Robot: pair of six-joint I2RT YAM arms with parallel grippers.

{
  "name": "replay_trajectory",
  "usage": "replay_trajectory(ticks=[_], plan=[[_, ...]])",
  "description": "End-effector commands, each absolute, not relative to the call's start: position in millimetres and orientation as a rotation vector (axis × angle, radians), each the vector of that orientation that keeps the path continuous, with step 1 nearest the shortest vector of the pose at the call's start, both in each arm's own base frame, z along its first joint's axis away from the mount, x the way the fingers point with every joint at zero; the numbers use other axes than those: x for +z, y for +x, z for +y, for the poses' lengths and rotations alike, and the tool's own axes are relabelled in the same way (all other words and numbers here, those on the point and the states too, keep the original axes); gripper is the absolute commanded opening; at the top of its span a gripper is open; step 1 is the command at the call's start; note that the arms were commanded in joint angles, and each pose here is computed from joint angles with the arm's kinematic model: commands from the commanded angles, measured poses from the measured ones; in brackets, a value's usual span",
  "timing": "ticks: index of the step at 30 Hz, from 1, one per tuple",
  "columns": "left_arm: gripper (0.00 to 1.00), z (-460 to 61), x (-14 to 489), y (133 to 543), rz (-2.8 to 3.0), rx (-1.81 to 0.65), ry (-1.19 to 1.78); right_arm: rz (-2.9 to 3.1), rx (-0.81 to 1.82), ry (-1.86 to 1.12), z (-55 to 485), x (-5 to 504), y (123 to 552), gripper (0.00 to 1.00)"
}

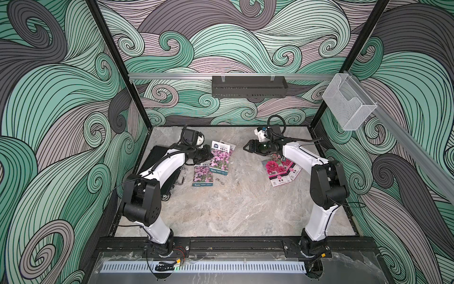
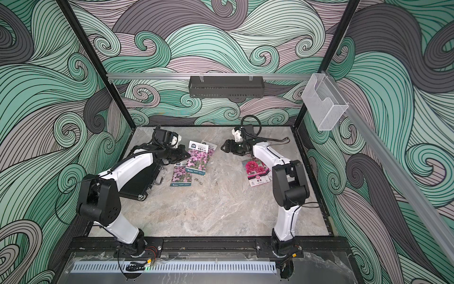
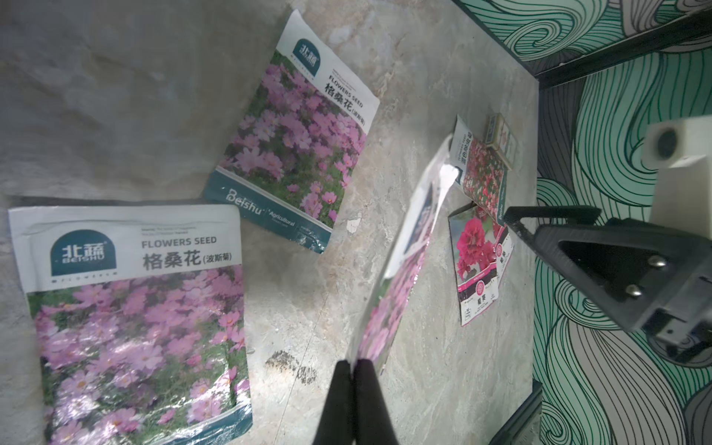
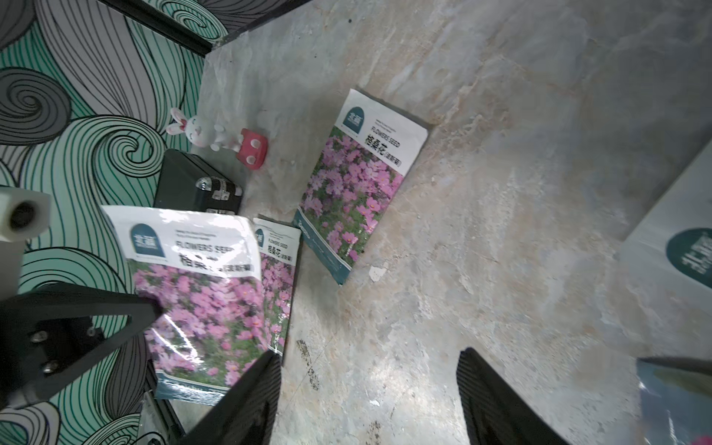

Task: Arrange the seed packets in a row
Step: Move the seed packet to the center of the board.

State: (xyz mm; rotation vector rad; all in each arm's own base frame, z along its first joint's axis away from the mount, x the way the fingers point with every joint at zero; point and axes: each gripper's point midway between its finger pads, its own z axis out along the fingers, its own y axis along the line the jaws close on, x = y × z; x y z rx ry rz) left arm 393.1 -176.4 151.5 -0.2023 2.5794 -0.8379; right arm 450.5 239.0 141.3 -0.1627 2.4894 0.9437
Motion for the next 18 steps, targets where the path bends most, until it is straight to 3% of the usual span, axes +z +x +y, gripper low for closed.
replay_trajectory(ticks=[1,9,18], plan=[[0.0,-156.5,182.5,388.7,2.508,-0.749,-0.23,2.463,1.043,-0.21,266.3,142.2,463.1,0.74],[0.0,-125.5,198.5,363.6,2.483,-0.606,-0.243,2.442,1.01,-0.396,345.3,112.4,486.8,0.74],[0.0,-113.7,191.0,349.9,2.484,-0.592,-0.291,2.463,0.797,-0.515,383.2,74.3,482.9,0.75]])
